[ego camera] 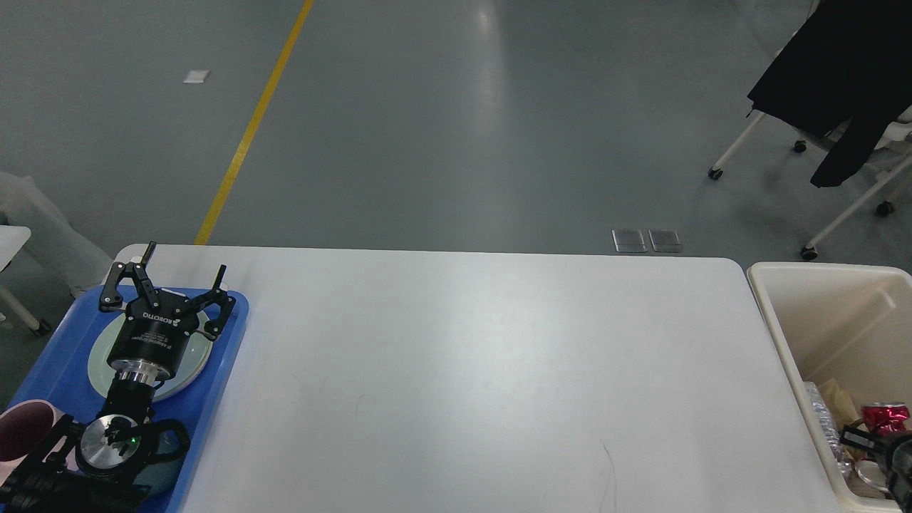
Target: Tidy desktop
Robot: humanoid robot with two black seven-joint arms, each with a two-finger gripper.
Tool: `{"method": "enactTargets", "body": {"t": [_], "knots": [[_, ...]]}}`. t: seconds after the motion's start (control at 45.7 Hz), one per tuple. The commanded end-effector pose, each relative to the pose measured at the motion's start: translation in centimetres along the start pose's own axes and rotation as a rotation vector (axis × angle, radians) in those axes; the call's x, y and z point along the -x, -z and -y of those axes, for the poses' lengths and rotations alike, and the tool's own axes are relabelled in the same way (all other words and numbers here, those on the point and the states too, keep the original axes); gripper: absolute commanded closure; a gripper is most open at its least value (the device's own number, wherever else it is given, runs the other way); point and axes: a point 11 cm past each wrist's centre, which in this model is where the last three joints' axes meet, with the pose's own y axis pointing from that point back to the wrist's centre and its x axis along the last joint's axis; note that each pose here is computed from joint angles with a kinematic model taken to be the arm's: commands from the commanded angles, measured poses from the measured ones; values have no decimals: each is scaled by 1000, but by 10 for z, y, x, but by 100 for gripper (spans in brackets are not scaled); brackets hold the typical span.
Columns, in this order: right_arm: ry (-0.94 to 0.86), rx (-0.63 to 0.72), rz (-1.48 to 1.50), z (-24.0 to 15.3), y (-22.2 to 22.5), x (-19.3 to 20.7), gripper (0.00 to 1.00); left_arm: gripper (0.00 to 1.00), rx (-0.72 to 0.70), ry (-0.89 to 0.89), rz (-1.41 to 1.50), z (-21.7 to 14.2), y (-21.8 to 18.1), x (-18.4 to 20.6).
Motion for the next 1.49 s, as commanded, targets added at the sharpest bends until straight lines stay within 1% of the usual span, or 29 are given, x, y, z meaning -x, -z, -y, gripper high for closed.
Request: {"method": "enactTargets", "body": {"t": [0.0,0.285,0.307,0.35,0.372,0.394,0.46,0.504,0.526,0.811,1.051,1.139,1.249,1.292,1.402,1.468], "knots": [[-21,12,-3,1,0,7,100,4,1,0,0,0,0,0],[-18,12,-9,1,-1,10,100,4,0,0,0,0,0,0],[-24,14,-9,1,-2,9,92,4,0,0,0,0,0,0],[-36,15,-9,1,-3,7,62,4,0,0,1,0,-1,0],[-48,15,-10,1,-3,5,51,4,0,0,0,0,0,0],[-59,12,-11,1,-2,5,43,4,0,0,0,0,0,0],[-90,8,-12,1,-1,2,23,4,0,0,0,0,0,0],[-105,5,-14,1,0,0,7,4,0,0,0,0,0,0],[-107,5,-14,1,0,0,0,4,0,0,1,0,-1,0],[-108,5,-14,0,-1,-1,0,4,1,0,0,0,0,0],[-144,4,-1,-1,-1,-19,0,4,0,0,0,0,0,0],[-177,-8,40,-4,5,-38,0,4,0,0,0,0,0,0],[-235,7,157,-10,-11,-69,0,4,1,0,0,0,0,0],[-256,-8,227,-13,-10,-81,0,4,0,0,0,0,0,0],[-319,-88,462,-23,7,-121,0,4,0,0,0,0,0,0],[-359,-178,631,-33,23,-149,0,4,0,0,0,0,0,0]]}}
